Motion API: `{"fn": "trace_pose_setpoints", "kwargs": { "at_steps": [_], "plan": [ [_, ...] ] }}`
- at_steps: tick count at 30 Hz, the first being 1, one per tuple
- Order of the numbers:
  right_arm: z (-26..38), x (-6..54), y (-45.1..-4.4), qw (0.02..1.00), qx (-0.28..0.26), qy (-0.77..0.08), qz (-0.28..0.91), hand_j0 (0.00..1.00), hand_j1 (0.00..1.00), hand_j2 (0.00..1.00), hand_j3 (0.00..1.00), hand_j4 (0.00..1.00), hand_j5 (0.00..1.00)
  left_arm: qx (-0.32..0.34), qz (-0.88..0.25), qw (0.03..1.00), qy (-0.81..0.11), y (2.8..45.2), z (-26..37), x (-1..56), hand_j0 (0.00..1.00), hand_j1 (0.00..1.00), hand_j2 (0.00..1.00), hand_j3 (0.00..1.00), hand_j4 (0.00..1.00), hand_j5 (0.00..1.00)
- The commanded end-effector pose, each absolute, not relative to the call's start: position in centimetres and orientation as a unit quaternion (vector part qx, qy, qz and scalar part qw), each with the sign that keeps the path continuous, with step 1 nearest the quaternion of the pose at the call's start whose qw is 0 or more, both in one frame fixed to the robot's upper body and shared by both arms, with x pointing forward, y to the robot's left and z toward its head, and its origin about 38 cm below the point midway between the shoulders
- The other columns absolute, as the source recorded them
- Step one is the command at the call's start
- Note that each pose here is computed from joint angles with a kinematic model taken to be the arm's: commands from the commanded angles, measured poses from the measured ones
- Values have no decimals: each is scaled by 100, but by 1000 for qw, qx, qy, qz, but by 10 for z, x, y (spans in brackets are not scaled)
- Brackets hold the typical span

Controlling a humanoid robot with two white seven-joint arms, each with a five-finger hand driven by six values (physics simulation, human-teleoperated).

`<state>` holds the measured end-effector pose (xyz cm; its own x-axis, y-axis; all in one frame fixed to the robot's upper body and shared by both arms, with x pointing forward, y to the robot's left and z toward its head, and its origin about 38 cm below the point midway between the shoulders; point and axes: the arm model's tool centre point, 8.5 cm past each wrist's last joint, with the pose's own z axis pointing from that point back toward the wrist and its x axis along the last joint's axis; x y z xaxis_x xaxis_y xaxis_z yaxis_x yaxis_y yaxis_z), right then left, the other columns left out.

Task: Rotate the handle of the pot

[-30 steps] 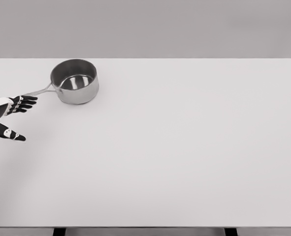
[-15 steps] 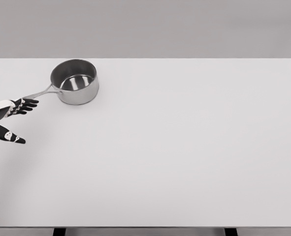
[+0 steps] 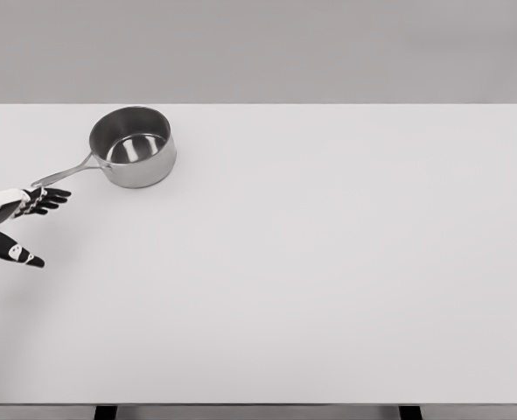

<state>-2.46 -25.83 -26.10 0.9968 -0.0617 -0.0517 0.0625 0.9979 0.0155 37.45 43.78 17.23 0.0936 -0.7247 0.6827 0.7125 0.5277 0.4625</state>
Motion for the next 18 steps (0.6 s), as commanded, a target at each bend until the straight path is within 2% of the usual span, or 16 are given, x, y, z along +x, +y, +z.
{"fn": "trace_pose_setpoints", "kwargs": {
  "at_steps": [1,18],
  "plan": [
    [-261,-25,-258,999,9,25,-31,100,100,100,100,100,100,11,-489,741,-461,439,173,374,100,100,100,100,100,100],
    [-261,-25,-258,999,9,27,-31,100,100,100,100,100,100,14,-510,724,-464,422,199,374,100,100,100,100,100,100]
  ]
}}
